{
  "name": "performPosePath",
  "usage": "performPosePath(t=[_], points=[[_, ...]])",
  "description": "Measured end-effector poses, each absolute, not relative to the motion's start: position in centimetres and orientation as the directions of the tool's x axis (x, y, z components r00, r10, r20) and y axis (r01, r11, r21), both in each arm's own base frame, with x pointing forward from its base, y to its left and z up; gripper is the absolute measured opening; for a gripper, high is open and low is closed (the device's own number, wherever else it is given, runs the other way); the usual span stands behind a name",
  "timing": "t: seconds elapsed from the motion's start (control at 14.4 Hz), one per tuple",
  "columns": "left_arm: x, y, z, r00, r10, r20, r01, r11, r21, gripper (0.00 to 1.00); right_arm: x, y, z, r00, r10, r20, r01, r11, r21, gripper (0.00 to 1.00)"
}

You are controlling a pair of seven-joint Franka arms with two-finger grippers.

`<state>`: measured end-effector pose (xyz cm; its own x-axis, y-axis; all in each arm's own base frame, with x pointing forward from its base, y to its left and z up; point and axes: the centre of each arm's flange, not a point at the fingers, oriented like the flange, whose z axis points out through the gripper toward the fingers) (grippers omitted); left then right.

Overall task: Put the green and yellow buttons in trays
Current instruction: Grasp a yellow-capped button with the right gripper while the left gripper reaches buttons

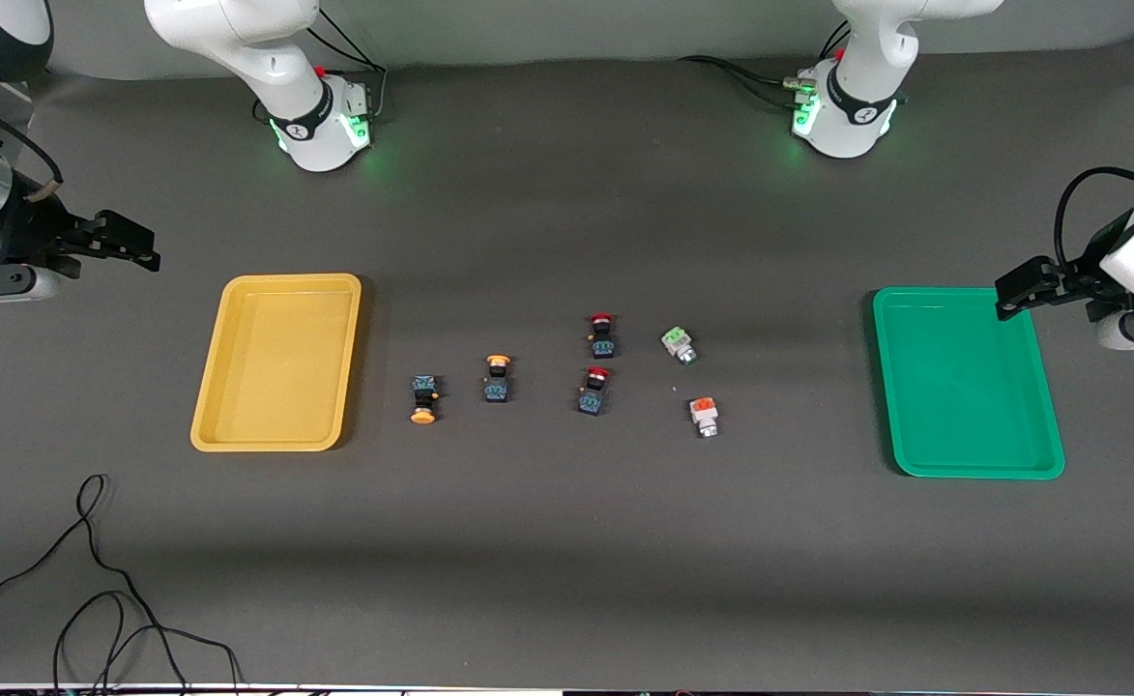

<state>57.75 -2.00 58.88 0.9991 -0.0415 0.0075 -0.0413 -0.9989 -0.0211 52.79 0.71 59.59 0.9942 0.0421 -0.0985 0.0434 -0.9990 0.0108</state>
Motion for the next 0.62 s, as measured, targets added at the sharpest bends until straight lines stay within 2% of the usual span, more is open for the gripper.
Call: performPosePath(t=[0.62], points=[[57.78,-2.0,59.36,0.999,-0.042,0.017,-0.042,-0.999,-0.021,1.0,52.8,0.58,59.62,0.994,0.039,-0.098,0.04,-0.999,0.008,1.0]])
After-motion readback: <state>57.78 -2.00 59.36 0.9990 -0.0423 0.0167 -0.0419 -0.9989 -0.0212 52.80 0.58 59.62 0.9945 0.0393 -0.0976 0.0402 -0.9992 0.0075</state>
